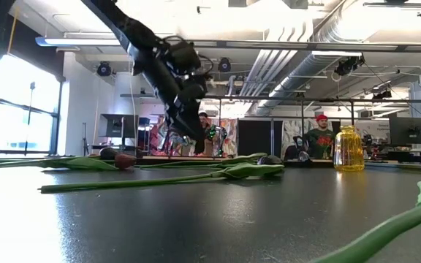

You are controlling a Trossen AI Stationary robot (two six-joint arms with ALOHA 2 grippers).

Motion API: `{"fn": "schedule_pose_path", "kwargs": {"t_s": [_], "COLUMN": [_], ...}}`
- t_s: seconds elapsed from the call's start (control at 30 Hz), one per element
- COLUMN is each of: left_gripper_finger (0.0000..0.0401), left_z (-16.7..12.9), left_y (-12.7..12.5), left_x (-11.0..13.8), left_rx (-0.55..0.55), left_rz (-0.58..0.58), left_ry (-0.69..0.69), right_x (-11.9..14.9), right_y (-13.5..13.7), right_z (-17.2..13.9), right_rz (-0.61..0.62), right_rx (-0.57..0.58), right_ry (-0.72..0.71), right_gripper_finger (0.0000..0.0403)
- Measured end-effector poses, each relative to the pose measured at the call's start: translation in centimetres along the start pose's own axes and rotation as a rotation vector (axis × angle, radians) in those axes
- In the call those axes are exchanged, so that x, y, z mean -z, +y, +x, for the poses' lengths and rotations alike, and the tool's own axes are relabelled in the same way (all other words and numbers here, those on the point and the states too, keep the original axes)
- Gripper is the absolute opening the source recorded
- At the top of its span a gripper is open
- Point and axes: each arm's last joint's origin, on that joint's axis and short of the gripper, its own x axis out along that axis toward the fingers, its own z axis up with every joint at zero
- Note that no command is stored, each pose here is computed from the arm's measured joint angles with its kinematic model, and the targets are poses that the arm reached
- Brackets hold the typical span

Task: Sort flowers into vase by color
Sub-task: Put the top center black flower into the yellow vase

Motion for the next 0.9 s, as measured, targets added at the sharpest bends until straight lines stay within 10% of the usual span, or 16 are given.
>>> {"fn": "schedule_pose_path", "kwargs": {"t_s": [0.9], "left_gripper_finger": [0.0154], "left_z": [5.1], "left_y": [0.9], "left_x": [2.2], "left_rx": [0.054], "left_rz": [-0.053], "left_ry": [0.108], "right_x": [0.0], "right_y": [-0.3], "right_z": [2.6], "right_rz": [-0.052], "right_rx": [0.037], "right_ry": [0.103], "right_gripper_finger": [0.0106]}}
